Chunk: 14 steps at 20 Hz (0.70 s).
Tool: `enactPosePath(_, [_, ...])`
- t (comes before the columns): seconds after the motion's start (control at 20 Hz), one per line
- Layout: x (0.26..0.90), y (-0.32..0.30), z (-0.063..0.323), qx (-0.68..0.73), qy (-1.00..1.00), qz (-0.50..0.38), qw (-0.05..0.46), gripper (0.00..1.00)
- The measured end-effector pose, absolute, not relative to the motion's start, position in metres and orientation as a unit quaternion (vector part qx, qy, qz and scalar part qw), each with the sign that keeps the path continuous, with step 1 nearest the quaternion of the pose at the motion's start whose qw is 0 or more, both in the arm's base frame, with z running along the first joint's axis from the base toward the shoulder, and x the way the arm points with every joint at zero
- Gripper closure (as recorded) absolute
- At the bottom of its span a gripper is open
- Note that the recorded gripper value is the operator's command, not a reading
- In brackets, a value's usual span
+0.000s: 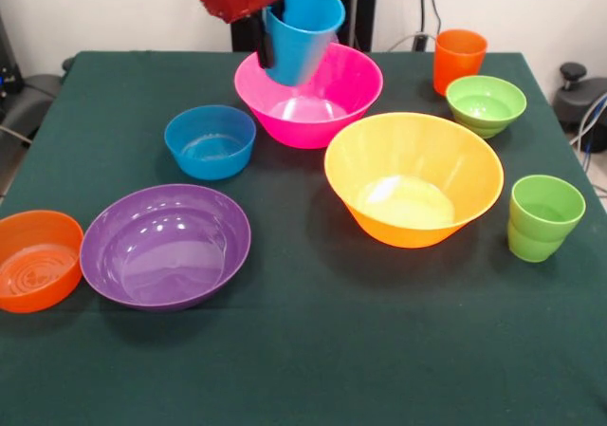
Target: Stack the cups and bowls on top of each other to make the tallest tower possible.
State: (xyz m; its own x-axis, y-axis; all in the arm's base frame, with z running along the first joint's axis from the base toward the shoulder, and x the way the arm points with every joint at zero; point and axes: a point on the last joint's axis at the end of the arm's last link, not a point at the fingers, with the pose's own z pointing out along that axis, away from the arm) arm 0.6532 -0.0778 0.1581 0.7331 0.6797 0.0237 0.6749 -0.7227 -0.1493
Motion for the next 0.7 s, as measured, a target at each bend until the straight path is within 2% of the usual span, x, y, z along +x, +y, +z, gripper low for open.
enactPosePath(0.45, [0.614, -0.062, 0.141, -0.876, -0.476, 0.033, 0.077, 1.0])
enactPosePath(0.7, [0.597, -0.04, 0.141, -0.859, -0.506, 0.008, 0.077, 1.0])
